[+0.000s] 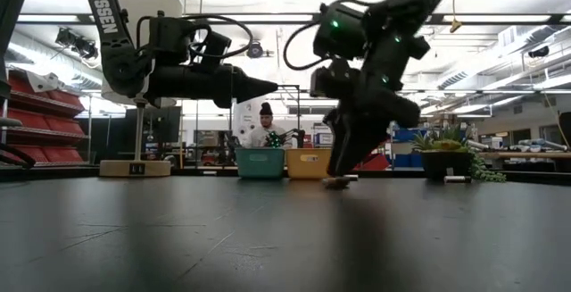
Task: Sort batteries
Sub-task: Put the gold black battery into the blue bin
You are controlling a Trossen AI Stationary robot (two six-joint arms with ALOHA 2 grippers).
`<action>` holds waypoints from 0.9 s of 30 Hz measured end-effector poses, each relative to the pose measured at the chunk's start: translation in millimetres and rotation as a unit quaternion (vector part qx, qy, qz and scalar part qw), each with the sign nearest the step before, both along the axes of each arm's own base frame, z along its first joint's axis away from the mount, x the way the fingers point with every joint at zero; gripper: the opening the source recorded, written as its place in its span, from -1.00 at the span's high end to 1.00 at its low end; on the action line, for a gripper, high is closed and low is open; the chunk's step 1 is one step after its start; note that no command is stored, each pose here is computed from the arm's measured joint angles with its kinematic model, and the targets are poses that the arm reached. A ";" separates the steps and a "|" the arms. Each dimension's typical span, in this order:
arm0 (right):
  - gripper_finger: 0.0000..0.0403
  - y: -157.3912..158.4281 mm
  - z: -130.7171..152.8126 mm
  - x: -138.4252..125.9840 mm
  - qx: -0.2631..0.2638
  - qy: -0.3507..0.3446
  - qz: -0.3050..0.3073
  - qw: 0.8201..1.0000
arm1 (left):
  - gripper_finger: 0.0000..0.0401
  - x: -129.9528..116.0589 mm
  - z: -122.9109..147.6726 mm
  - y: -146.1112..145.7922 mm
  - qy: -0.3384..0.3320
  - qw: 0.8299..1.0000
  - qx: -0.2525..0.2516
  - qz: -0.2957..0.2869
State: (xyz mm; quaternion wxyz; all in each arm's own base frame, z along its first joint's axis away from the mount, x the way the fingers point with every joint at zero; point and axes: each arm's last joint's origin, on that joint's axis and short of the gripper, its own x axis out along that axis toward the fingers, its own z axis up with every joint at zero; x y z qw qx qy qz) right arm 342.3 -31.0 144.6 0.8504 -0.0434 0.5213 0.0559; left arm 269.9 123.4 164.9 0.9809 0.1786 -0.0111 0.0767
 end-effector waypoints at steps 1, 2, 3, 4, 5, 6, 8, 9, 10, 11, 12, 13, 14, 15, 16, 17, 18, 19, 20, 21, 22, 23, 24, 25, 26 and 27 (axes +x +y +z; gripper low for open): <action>0.17 -0.4 -4.1 -3.1 -0.001 0.005 -0.001 1.000 | 0.76 0.0 0.0 0.0 0.000 1.000 0.000 0.000; 0.18 -0.8 -7.9 -6.5 -0.003 0.013 -0.004 1.000 | 0.76 0.0 0.0 0.0 0.000 1.000 0.000 0.000; 0.20 -1.8 -10.1 -8.3 -0.006 0.017 -0.009 1.000 | 0.76 0.0 0.0 0.0 0.000 1.000 0.000 0.000; 0.21 -2.8 -10.5 -8.8 -0.011 0.015 -0.020 1.000 | 0.76 0.0 0.0 0.0 0.000 1.000 0.000 0.000; 0.24 -3.7 -11.3 -9.7 -0.014 0.018 -0.033 0.999 | 0.76 0.0 0.0 0.0 0.001 1.000 0.004 0.001; 0.27 -3.9 -11.5 -9.8 -0.011 0.018 -0.042 0.999 | 0.76 0.0 -0.5 0.2 0.004 1.000 0.011 0.004; 0.37 -4.0 -11.2 -9.4 -0.011 0.016 -0.056 0.998 | 0.76 0.0 -2.2 0.7 0.014 1.000 0.017 0.012; 0.43 -3.6 -11.2 -9.0 -0.010 0.014 -0.060 0.998 | 0.76 -0.1 -3.2 1.1 0.019 0.999 0.017 0.019; 0.49 -2.4 -10.9 -7.9 -0.010 0.008 -0.062 0.998 | 0.76 -0.2 -3.7 1.7 0.022 0.999 0.017 0.029; 0.57 -1.4 -10.5 -6.5 -0.009 0.000 -0.067 0.998 | 0.76 -0.3 -3.8 2.3 0.023 0.999 0.021 0.040; 0.65 -0.5 -9.8 -4.6 -0.009 -0.010 -0.072 0.997 | 0.76 -0.5 -3.7 3.0 0.025 0.998 0.030 0.053; 0.73 0.6 -8.8 -2.6 -0.010 -0.021 -0.082 0.996 | 0.76 -0.7 -3.5 3.8 0.027 0.996 0.041 0.068; 0.81 2.1 -7.6 -0.5 -0.011 -0.032 -0.093 0.995 | 0.76 -1.0 -3.3 4.6 0.028 0.995 0.049 0.083; 0.89 3.9 -6.5 1.5 -0.014 -0.043 -0.103 0.994 | 0.76 -1.2 -3.3 5.3 0.030 0.994 0.053 0.095; 0.95 5.4 -5.6 2.9 -0.019 -0.051 -0.109 0.992 | 0.76 -1.5 -3.5 6.0 0.032 0.992 0.053 0.109; 0.97 7.5 -5.2 3.6 -0.025 -0.055 -0.110 0.992 | 0.76 -1.6 -4.4 6.5 0.036 0.991 0.050 0.118; 0.97 9.5 -4.9 4.2 -0.029 -0.059 -0.112 0.992 | 0.76 -1.7 -5.7 6.8 0.042 0.991 0.045 0.122; 0.95 11.2 -4.6 4.7 -0.032 -0.061 -0.111 0.991 | 0.76 -1.7 -7.5 6.6 0.049 0.991 0.035 0.122; 0.94 12.8 -4.6 4.8 -0.034 -0.062 -0.108 0.992 | 0.76 -1.6 -9.2 6.3 0.055 0.991 0.023 0.121; 0.94 14.3 -4.7 4.7 -0.034 -0.060 -0.105 0.992 | 0.76 -1.6 -10.6 6.1 0.058 0.991 0.009 0.120; 0.95 15.3 -4.9 4.3 -0.034 -0.058 -0.104 0.992 | 0.76 -1.6 -11.3 5.9 0.058 0.991 -0.005 0.120; 0.97 16.4 -5.3 3.9 -0.034 -0.055 -0.103 0.993 | 0.76 -1.5 -11.2 5.8 0.054 0.991 -0.017 0.119; 0.98 16.9 -5.4 3.7 -0.033 -0.054 -0.104 0.993 | 0.76 -1.7 -9.9 5.7 0.048 0.991 -0.026 0.119; 0.99 17.0 -5.4 3.7 -0.031 -0.054 -0.108 0.992 | 0.76 -2.0 -8.2 5.6 0.042 0.991 -0.034 0.120; 0.99 17.0 -5.4 3.7 -0.029 -0.054 -0.110 0.992 | 0.76 -2.4 -5.9 5.5 0.037 0.991 -0.038 0.120; 0.98 16.8 -5.4 3.7 -0.026 -0.055 -0.118 0.991 | 0.76 -3.0 -3.1 5.3 0.031 0.992 -0.041 0.119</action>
